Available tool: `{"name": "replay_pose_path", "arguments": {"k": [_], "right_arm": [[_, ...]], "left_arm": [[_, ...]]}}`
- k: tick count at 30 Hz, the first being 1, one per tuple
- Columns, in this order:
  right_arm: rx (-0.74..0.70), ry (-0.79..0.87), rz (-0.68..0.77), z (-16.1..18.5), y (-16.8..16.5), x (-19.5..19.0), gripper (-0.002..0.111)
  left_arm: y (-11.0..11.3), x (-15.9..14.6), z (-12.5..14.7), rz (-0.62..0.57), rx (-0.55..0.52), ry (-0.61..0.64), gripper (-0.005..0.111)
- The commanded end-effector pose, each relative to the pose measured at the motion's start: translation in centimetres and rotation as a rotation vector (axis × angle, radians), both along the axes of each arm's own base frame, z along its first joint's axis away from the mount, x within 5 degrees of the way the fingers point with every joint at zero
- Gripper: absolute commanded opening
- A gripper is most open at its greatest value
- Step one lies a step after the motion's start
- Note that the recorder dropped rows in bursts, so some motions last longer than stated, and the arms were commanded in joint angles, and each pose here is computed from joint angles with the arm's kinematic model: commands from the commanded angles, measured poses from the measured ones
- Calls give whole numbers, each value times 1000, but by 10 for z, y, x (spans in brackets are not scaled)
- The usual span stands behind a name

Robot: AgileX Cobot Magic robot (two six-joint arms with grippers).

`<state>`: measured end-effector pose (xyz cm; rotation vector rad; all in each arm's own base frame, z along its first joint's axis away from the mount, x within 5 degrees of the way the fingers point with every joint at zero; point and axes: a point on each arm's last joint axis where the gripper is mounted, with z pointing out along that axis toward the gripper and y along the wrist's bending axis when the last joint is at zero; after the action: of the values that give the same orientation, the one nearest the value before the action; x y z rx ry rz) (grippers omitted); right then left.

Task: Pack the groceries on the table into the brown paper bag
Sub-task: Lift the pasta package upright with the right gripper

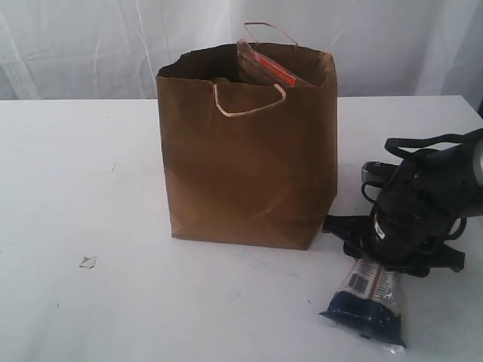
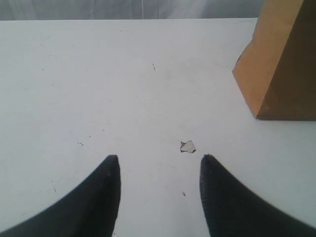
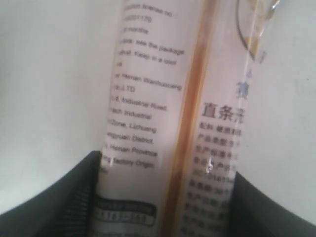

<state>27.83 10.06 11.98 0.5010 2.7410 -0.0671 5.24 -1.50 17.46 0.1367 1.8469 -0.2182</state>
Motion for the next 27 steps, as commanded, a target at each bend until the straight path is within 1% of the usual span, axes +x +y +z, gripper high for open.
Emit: {"name": "replay_pose_path", "arguments": {"k": [1,4,8,12,14,15,16,17,20,21,22,24,25,27], "right_arm": [[-6,19,25,-7,-4,-10,0],[-41,-105,38,23,-15,-18,0],[-83,-201,57,48,-28,-34,0],[-81,-322,78,77,-34,-42,0],[-68,-444,68,101,-38,-47,0],[-79,-547,69,119,-43,-50,0],[-90,-608,67,131,-46,-54,0],[-112,-723,85,151,-52,-60,0],[-140,-892,130,185,-58,-74,0],[-151,-940,153,194,-59,-77,0],[-158,-1001,210,206,-57,-80,0],[-186,-1111,373,228,-50,-86,0],[-175,-1153,452,238,-44,-89,0],[-165,-1201,543,255,-37,-91,0]], "left_arm": [[0,0,-1,1,-3,4,53],[0,0,-1,1,-3,4,53],[0,0,-1,1,-3,4,53],[0,0,-1,1,-3,4,53],[0,0,-1,1,-3,4,53],[0,0,-1,1,-3,4,53],[0,0,-1,1,-3,4,53],[0,0,-1,1,-3,4,53],[0,0,-1,1,-3,4,53],[0,0,-1,1,-3,4,53],[0,0,-1,1,-3,4,53],[0,0,-1,1,-3,4,53],[0,0,-1,1,-3,4,53],[0,0,-1,1,-3,4,53]]}}
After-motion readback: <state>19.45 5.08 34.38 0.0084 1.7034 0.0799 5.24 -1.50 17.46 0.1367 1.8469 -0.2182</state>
